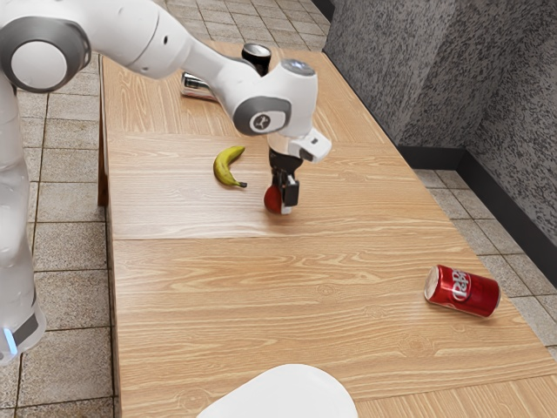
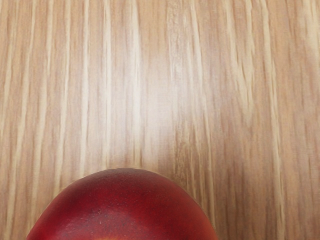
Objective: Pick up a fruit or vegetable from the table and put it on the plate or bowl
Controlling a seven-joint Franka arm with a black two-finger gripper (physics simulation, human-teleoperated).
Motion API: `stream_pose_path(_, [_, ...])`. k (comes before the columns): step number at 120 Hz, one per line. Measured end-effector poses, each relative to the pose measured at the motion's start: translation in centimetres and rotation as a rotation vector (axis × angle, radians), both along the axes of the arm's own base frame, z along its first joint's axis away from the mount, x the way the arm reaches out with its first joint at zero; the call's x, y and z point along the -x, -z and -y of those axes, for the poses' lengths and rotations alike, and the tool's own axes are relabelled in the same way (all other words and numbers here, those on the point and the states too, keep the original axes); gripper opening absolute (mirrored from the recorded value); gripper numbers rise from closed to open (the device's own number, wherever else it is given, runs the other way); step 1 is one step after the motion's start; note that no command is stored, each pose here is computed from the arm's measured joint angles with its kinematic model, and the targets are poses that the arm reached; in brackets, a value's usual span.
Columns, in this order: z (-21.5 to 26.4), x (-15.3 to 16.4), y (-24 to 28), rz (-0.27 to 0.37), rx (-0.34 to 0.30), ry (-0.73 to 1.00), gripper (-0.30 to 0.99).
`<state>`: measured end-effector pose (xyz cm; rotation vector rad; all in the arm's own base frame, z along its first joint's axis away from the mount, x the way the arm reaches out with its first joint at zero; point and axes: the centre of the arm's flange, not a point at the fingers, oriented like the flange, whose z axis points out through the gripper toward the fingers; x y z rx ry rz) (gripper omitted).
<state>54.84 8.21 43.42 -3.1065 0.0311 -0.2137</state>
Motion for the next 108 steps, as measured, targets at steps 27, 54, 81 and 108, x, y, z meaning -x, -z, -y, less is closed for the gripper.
stream_pose_path(27, [1.1, -0.2, 1.0, -0.013, 0.0, 0.017, 0.69])
stream_pose_path(54, [2.1, 0.0, 1.7, -0.019, 0.003, 0.031, 0.6])
stream_pose_path(81, [2.8, 0.0, 1.2, -0.01, -0.002, 0.037, 0.32])
stream_pose_path(108, [2.5, 0.6, -4.2, 0.06, -0.014, 0.034, 0.3])
